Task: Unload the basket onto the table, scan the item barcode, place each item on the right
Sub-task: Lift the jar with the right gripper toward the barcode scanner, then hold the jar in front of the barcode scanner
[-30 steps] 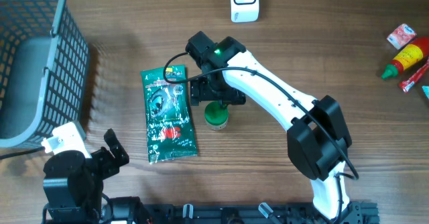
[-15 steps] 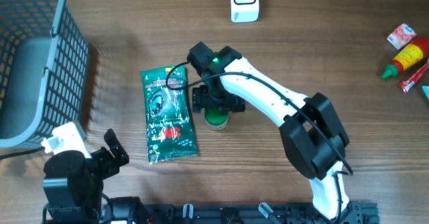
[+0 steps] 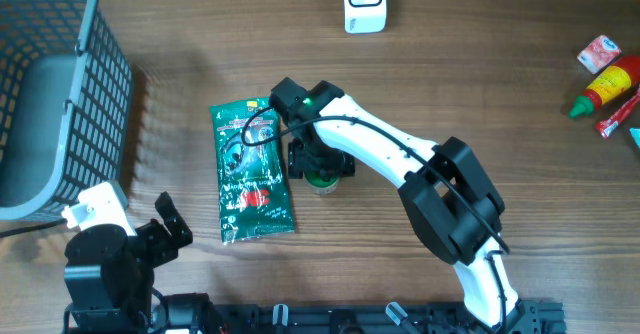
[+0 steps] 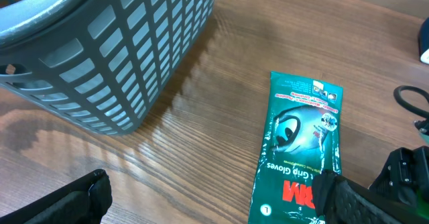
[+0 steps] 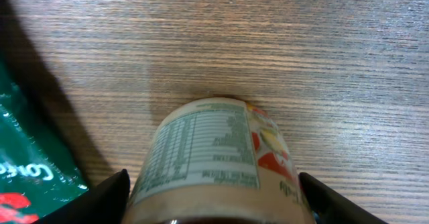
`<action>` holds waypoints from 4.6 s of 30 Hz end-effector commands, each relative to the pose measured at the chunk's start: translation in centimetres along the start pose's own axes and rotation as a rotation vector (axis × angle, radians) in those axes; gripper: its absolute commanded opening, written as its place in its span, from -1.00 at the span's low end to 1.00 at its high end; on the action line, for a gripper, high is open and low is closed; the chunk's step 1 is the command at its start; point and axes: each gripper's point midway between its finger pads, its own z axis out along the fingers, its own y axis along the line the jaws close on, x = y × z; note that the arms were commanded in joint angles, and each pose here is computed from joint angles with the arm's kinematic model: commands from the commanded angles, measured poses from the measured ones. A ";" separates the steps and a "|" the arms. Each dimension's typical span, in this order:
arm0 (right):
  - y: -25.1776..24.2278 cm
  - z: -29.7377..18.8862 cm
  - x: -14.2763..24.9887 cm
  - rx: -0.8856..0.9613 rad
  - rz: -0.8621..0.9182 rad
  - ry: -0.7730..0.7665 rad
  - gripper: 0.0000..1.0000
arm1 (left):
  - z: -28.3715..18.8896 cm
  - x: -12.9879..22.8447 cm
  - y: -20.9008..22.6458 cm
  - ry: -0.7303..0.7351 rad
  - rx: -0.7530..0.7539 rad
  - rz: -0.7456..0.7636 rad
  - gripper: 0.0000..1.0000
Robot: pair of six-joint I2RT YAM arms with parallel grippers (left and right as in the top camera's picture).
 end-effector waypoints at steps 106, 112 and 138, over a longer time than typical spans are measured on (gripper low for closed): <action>-10.9 -21.1 -31.8 0.036 0.207 -1.299 0.05 | -0.1 -0.1 -0.2 -0.006 0.011 0.003 1.00; -11.4 -19.1 -35.1 0.030 0.208 -1.413 0.06 | -0.1 -0.1 -0.2 -0.006 0.011 0.003 1.00; -16.5 -21.1 -31.3 0.158 0.284 -1.239 0.00 | -0.1 -0.1 -0.2 -0.006 0.011 0.003 1.00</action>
